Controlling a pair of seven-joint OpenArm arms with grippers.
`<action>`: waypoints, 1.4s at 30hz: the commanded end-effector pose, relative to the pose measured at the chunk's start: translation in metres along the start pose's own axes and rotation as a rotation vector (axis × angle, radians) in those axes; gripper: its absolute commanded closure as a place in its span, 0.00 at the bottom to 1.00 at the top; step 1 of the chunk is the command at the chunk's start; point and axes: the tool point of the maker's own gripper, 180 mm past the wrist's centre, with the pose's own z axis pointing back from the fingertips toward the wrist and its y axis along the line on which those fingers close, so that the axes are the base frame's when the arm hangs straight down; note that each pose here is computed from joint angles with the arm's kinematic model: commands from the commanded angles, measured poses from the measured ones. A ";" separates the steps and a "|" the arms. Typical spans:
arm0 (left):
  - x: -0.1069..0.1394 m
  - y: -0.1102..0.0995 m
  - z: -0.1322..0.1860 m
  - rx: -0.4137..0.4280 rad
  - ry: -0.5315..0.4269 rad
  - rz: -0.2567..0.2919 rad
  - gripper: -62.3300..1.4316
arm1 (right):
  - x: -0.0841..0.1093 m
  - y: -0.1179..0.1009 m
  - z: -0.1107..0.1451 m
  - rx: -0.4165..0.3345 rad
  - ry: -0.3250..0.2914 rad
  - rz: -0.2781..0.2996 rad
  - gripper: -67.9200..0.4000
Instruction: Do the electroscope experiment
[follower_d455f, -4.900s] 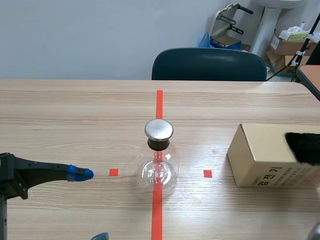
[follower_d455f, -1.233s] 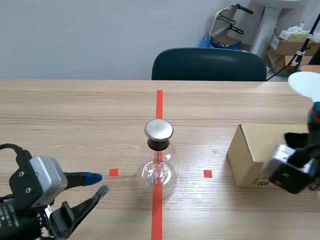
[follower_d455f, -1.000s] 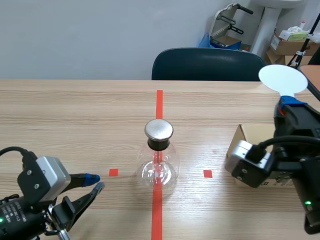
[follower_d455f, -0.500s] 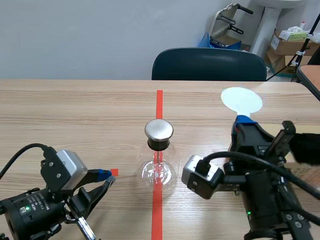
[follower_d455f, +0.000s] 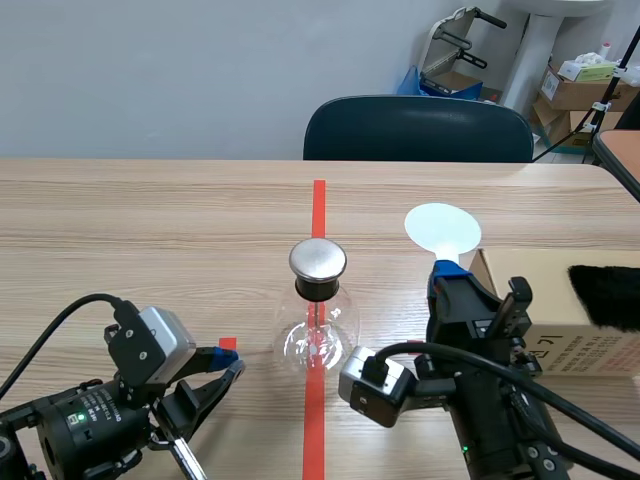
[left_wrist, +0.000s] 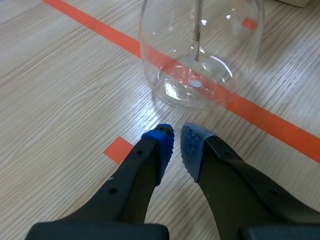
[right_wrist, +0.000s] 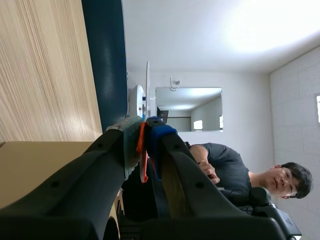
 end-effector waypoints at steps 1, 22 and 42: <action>0.012 -0.004 -0.005 -0.017 -0.041 -0.003 0.84 | -0.001 -0.019 -0.004 -0.085 -0.010 0.002 0.98; 0.010 -0.006 -0.005 -0.019 -0.030 -0.006 0.84 | -0.002 -0.038 0.000 -0.122 0.003 -0.013 0.98; 0.010 -0.005 -0.005 -0.019 -0.029 -0.006 0.84 | 0.000 -0.033 0.000 -0.098 -0.004 -0.010 0.98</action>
